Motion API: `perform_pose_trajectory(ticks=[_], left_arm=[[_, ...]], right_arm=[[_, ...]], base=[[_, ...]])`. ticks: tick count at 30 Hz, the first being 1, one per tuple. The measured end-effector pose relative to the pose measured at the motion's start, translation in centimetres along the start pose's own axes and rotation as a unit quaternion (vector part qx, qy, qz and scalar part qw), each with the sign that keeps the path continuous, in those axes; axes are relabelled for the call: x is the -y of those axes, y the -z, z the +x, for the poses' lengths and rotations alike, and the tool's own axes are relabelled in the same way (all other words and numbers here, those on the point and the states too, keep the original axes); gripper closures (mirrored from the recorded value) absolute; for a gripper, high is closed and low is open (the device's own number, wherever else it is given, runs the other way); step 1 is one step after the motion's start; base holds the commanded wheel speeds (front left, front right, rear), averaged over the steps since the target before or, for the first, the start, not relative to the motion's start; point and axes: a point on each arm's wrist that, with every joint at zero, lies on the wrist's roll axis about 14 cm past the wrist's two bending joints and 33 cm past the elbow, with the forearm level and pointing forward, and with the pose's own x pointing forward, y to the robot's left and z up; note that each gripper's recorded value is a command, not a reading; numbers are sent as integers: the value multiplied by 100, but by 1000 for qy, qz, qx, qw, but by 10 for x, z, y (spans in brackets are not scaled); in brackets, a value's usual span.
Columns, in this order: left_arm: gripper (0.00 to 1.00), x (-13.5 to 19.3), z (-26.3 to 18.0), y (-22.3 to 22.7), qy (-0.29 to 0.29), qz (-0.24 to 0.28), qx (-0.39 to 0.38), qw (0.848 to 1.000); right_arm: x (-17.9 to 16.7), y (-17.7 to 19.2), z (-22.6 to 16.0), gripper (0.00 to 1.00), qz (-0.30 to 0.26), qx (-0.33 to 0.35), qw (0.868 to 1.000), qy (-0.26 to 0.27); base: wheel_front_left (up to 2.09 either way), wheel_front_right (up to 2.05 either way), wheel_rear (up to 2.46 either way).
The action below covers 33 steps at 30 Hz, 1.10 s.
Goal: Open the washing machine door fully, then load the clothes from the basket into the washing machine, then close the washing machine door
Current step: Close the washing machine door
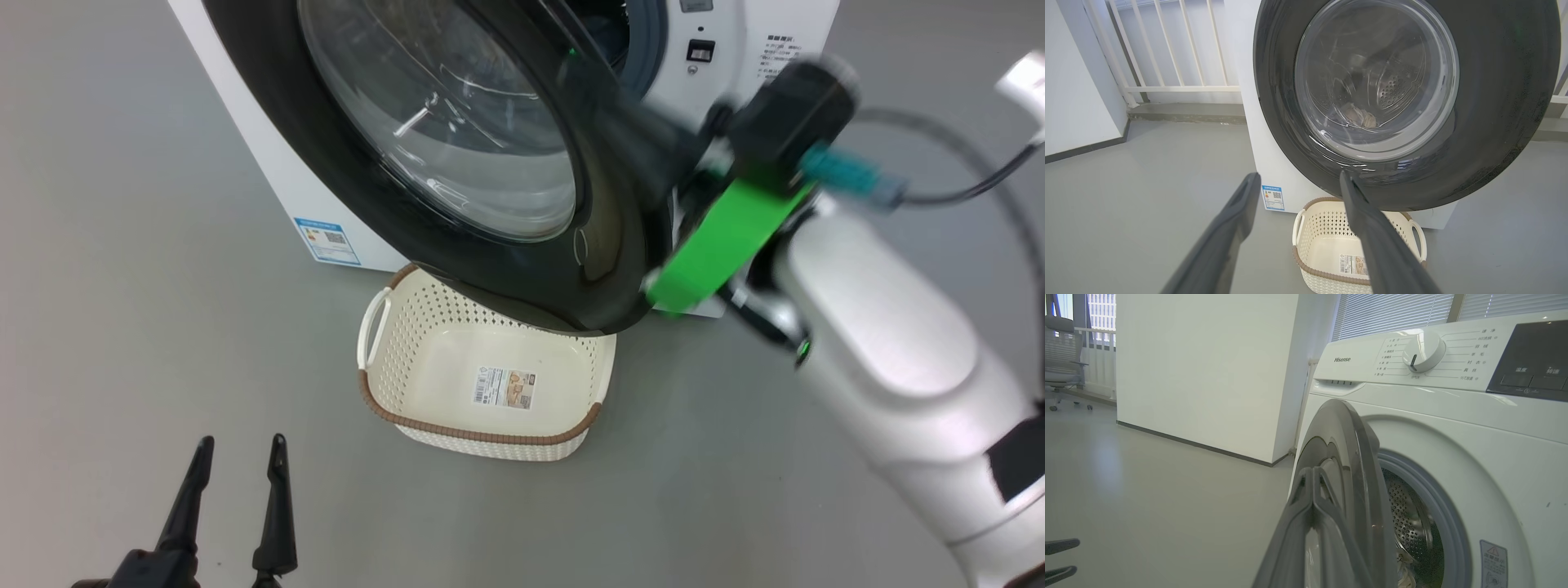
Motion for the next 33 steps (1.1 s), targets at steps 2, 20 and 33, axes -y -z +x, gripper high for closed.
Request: perform_pose_trajectory(ticks=[2,20,33], left_arm=[[0,0,0,1,-1,1,-2,1000],[0,6,12,-2,6,3,5,1000],[0,8,13,-1,9,2,4,1000]], right_arm=[[-15,24,-8,100,13,-33,999,-16],[-17,120,-51,100,49,-179,983,-9],[8,141,-71,100,48,-212,976,30]], base=[[0,0,0],[0,0,0],[0,0,0]])
